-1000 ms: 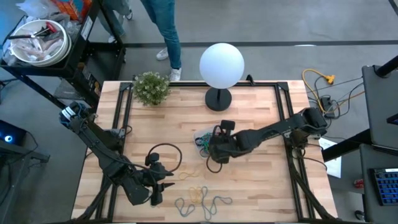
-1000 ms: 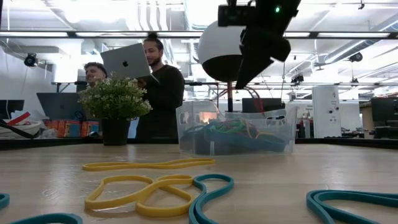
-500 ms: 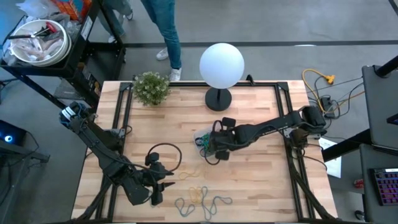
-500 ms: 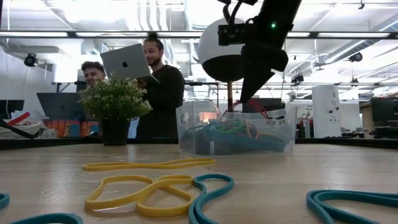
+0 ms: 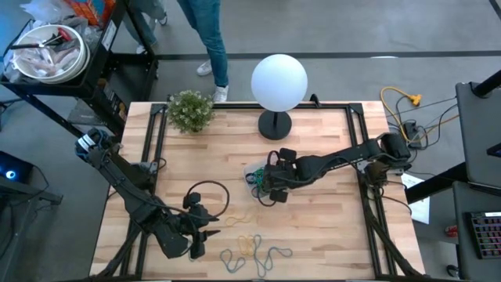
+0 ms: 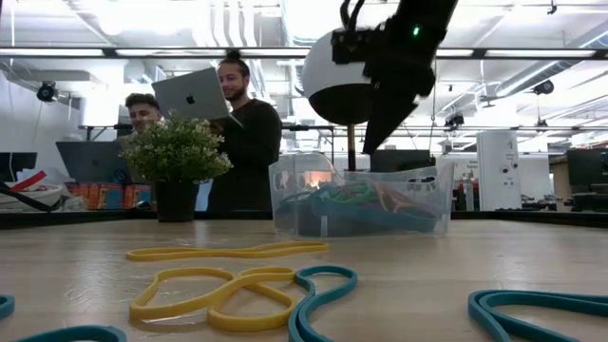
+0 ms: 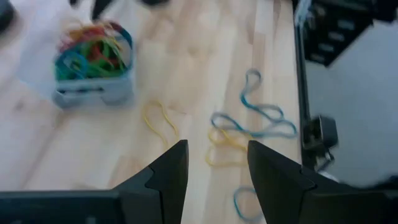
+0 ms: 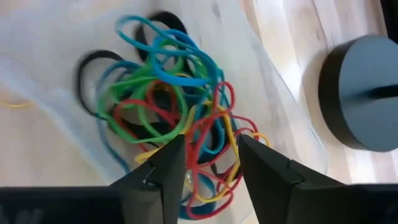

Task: Pick and place rubber bands into bin
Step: Put the blue rubber band into the transparent bin

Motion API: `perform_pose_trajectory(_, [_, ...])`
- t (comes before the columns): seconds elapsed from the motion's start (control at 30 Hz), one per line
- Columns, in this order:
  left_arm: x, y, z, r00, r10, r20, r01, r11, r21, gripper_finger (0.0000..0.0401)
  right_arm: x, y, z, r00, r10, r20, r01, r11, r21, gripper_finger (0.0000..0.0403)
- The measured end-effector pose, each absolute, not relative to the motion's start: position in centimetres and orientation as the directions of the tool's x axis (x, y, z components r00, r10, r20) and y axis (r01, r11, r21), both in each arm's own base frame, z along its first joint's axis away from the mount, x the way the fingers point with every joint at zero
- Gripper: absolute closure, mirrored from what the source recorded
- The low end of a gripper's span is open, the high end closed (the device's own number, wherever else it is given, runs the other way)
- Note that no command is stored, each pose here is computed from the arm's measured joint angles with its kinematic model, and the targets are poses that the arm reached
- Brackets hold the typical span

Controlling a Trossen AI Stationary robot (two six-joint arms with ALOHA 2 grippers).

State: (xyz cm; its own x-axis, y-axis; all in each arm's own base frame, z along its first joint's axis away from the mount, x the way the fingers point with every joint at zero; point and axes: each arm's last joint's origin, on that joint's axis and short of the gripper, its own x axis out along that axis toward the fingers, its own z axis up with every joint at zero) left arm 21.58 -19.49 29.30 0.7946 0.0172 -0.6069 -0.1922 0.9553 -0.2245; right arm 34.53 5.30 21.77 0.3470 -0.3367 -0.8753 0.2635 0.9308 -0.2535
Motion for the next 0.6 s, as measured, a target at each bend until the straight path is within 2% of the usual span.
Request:
perform_pose_trajectory(0.1, [21.5,-19.9,28.5,0.724,-0.067,-0.686,-0.136,0.962,-0.238,0.0251,34.1,6.5,23.0,0.395,-0.311,-0.864,0.232,0.944,-0.234,0.0255])
perform_pose_trajectory(0.3, [21.2,-21.2,25.5,0.465,-0.214,-0.859,-0.053,0.962,-0.268,0.0251,32.8,9.4,25.9,0.527,-0.232,-0.817,0.123,0.973,-0.197,0.0262])
perform_pose_trajectory(0.43, [21.0,-22.2,23.3,0.293,-0.239,-0.926,-0.025,0.966,-0.257,0.0251,31.5,11.2,27.4,0.580,-0.181,-0.794,0.081,0.983,-0.165,0.0269])
perform_pose_trajectory(0.6, [21.0,-23.2,21.4,0.206,-0.234,-0.950,0.037,0.972,-0.231,0.0251,30.2,12.9,28.5,0.618,-0.131,-0.775,0.061,0.991,-0.119,0.0278])
